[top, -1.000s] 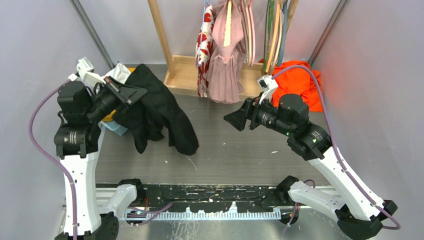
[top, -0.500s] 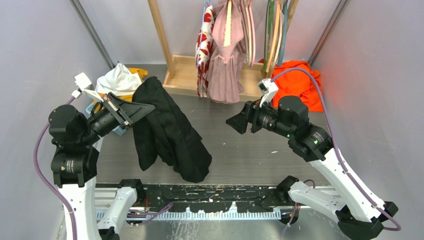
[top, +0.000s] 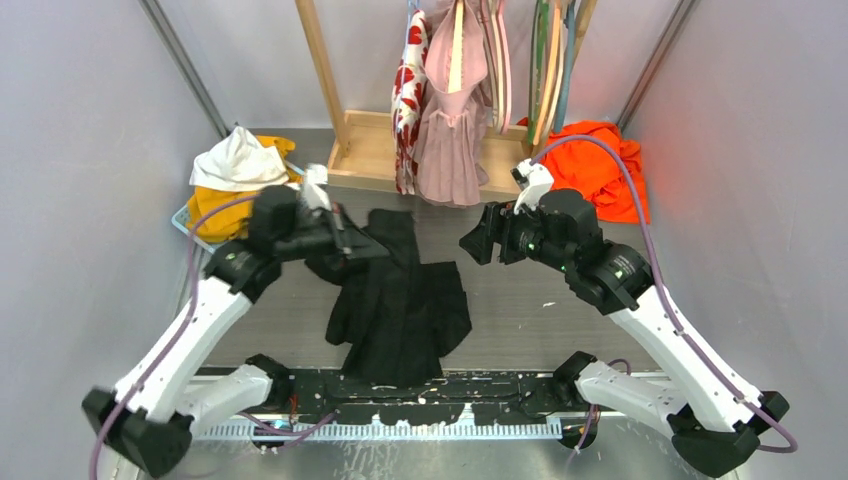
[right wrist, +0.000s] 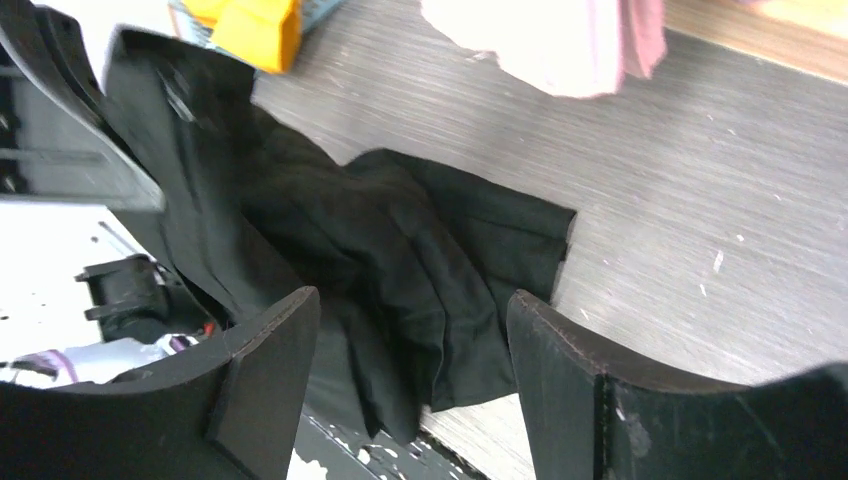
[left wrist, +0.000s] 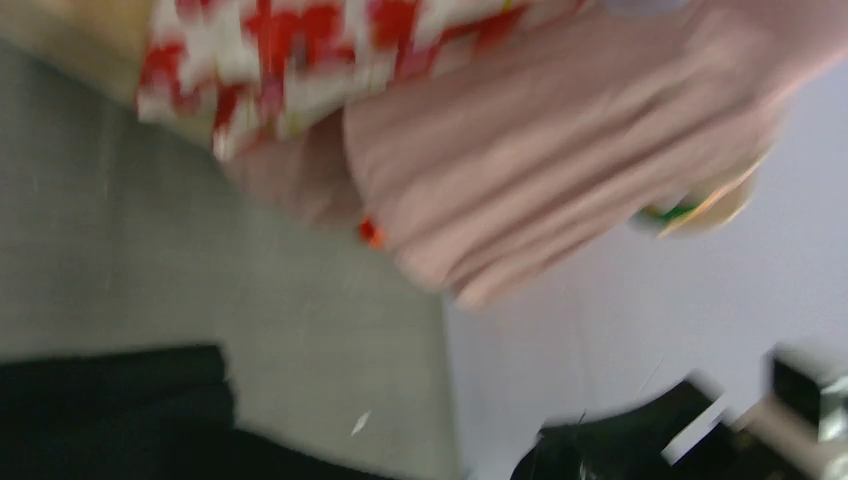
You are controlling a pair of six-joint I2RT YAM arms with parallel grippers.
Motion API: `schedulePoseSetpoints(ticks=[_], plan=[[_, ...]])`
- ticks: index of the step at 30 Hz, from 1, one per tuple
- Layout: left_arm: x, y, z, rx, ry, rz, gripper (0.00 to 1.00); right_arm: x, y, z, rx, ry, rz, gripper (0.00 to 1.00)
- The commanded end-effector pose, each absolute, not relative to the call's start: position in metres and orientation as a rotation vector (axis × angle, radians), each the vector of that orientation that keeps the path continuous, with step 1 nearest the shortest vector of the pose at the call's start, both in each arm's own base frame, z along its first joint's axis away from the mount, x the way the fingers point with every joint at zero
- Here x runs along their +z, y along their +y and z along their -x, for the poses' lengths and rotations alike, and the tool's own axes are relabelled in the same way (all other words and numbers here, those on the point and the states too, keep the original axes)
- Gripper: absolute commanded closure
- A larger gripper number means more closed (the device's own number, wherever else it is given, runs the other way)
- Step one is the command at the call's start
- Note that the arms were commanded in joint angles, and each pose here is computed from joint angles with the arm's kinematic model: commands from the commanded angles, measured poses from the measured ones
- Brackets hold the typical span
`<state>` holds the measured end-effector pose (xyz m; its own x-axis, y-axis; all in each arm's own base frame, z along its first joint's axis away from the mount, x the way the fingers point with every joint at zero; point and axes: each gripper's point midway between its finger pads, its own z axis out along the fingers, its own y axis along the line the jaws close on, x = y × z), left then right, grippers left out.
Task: Place the skirt on the hanger
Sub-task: Flatten out the skirt at the center of the board.
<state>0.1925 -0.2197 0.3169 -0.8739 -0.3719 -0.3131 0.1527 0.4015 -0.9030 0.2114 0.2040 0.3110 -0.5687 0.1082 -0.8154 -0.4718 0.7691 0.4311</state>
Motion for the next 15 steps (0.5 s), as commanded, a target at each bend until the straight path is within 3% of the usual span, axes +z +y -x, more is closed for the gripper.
schedulePoseSetpoints(ticks=[1, 7, 15], plan=[[0.289, -0.266, -0.196, -1.329, 2.229, -0.037, 0.96, 0.300, 0.186, -0.225, 0.645, 2.078, 0.206, 0.26], [0.253, -0.312, -0.139, -1.231, 2.317, -0.421, 0.96, 0.271, 0.175, -0.234, 0.575, 2.136, 0.145, 0.21], [0.165, -0.291, -0.049, -1.131, 2.549, -0.607, 0.88, 0.232, 0.198, -0.226, 0.736, 2.246, 0.259, 0.23]])
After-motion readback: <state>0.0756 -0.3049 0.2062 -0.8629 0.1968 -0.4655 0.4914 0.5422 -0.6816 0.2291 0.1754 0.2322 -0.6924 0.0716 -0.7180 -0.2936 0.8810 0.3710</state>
